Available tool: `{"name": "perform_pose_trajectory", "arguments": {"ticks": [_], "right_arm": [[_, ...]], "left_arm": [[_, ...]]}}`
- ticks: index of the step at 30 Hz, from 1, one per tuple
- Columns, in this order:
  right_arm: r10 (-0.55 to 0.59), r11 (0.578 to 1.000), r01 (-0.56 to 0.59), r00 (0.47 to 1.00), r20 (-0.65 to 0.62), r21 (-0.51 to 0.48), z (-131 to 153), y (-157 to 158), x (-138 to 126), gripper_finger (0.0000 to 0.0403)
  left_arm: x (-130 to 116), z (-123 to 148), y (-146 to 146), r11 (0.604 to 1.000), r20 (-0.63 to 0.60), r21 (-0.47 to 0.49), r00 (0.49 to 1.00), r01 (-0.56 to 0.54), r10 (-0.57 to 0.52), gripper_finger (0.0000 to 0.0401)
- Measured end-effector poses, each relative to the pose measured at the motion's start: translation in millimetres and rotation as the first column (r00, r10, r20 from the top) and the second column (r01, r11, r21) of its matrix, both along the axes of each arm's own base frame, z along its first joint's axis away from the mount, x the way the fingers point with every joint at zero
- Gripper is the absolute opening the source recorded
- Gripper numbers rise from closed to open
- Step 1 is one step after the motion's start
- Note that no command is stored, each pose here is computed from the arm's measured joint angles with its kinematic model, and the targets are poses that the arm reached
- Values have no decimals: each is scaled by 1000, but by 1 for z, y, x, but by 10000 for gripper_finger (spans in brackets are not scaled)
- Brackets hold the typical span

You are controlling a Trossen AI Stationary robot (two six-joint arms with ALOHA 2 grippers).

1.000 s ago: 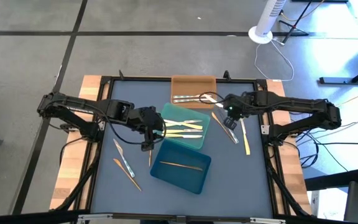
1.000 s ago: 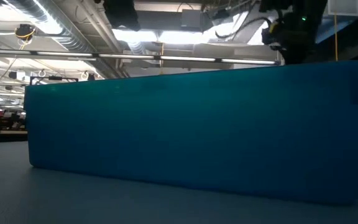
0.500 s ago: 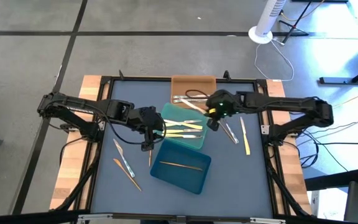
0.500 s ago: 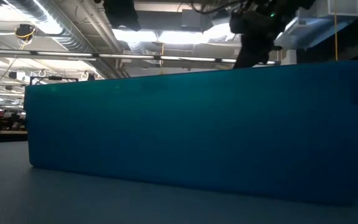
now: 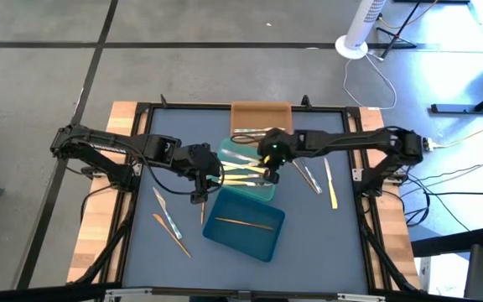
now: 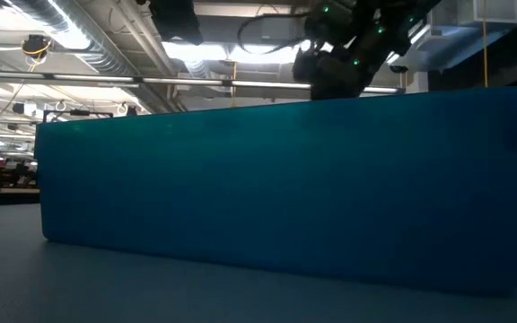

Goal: Sort silverware by color (type)
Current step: Put the yellow knife into the green bin

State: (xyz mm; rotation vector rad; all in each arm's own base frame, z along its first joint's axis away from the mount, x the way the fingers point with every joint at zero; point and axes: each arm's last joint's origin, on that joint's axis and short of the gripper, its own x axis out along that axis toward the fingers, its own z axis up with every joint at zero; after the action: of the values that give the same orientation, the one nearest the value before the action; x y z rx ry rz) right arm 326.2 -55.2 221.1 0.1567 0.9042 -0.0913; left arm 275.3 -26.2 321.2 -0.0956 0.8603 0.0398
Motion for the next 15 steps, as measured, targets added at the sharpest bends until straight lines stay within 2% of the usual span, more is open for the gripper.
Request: {"name": "perform_pose_trajectory", "arguments": {"ticks": [9, 15], "right_arm": [[98, 994, -103, 988, -116, -40, -37, -2, 12, 37], [120, 991, -128, 978, -169, -37, -58, -3, 17, 37]], "left_arm": [[0, 0, 0, 1000, 0, 0, 1000, 0, 0, 134], [0, 0, 0, 1000, 0, 1, 1000, 1, -1, 134]]}}
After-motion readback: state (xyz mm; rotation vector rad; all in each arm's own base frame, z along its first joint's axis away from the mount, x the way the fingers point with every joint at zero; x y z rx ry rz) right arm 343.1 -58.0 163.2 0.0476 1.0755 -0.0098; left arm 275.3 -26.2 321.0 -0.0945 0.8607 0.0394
